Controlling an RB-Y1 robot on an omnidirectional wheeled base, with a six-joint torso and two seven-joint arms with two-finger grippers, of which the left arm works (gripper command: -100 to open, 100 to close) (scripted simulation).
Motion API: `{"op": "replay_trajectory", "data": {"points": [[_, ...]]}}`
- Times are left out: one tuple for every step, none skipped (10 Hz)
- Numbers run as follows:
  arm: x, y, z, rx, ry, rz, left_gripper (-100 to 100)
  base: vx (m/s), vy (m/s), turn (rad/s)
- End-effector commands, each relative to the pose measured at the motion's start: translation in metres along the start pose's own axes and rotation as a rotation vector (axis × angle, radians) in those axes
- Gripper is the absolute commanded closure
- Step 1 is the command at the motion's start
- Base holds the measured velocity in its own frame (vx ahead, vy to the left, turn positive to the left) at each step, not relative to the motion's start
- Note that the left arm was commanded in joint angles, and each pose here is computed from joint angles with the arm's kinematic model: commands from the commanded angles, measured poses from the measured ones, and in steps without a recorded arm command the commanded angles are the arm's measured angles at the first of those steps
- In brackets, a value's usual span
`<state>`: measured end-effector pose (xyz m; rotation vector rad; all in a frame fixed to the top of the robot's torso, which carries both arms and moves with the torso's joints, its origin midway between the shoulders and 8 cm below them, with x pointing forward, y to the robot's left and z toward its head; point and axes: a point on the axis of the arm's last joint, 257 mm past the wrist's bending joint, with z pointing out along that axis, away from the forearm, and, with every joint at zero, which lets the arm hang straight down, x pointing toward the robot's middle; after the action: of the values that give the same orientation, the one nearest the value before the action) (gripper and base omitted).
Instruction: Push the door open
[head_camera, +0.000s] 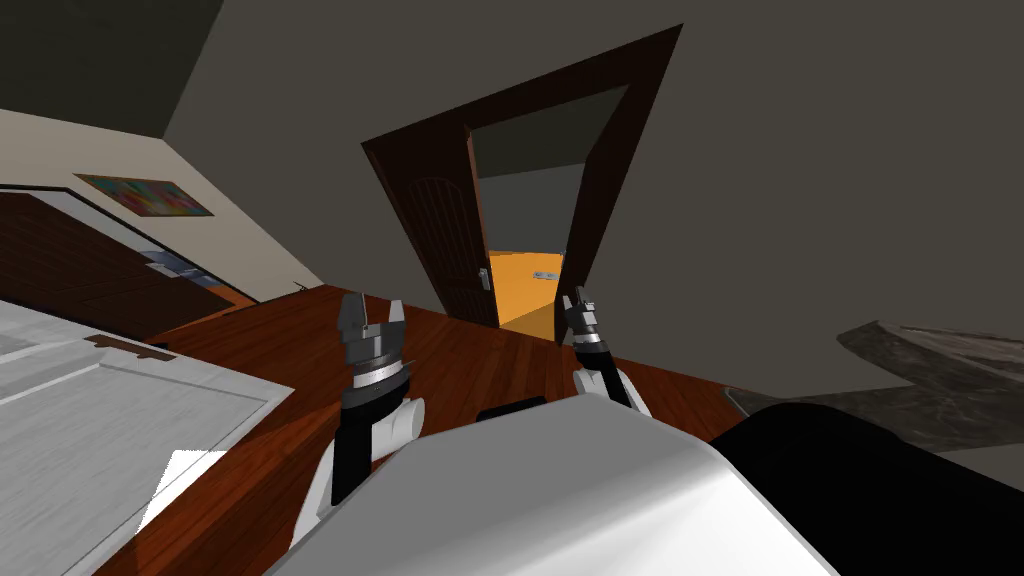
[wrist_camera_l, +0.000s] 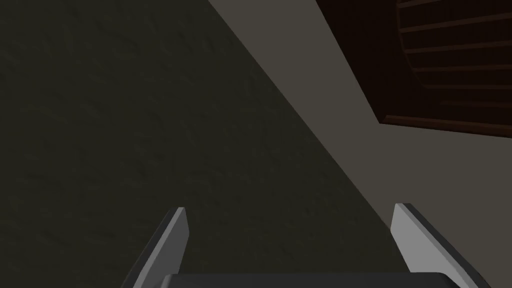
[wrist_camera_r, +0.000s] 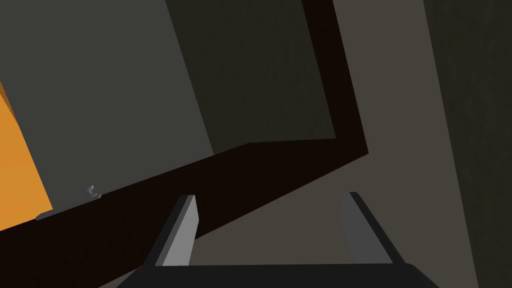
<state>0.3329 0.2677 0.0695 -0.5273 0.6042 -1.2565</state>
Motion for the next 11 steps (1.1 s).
{"op": "replay_trajectory", "data": {"points": [[0.001,0.014,-0.0005,-0.021,0.006,0.005,-100,0.013,0.092,-0.149],[0.001,0.02,-0.0007,-0.029,0.008,0.007,-100,0.084,0.051,-0.119],[0.001,0.031,-0.0012,-0.046,0.012,0.011,-100,0.092,0.06,-0.13],[0.002,0.039,-0.0016,-0.057,0.014,0.014,-100,0.101,0.068,-0.118],[0.002,0.046,-0.0019,-0.068,0.016,0.016,-100,0.099,0.057,-0.098],[0.002,0.054,-0.0023,-0.08,0.018,0.019,-100,0.082,0.045,-0.102],[0.001,0.063,-0.0028,-0.093,0.019,0.022,-100,0.078,0.058,-0.119],[0.001,0.072,-0.0034,-0.108,0.021,0.025,-100,0.075,0.077,-0.142],[0.001,0.082,-0.004,-0.122,0.022,0.029,-100,0.076,0.075,-0.126],[0.0,0.092,-0.0047,-0.137,0.022,0.032,-100,0.065,0.079,-0.119],[0.0,0.102,-0.0054,-0.153,0.022,0.035,-100,0.083,0.09,-0.156]]}}
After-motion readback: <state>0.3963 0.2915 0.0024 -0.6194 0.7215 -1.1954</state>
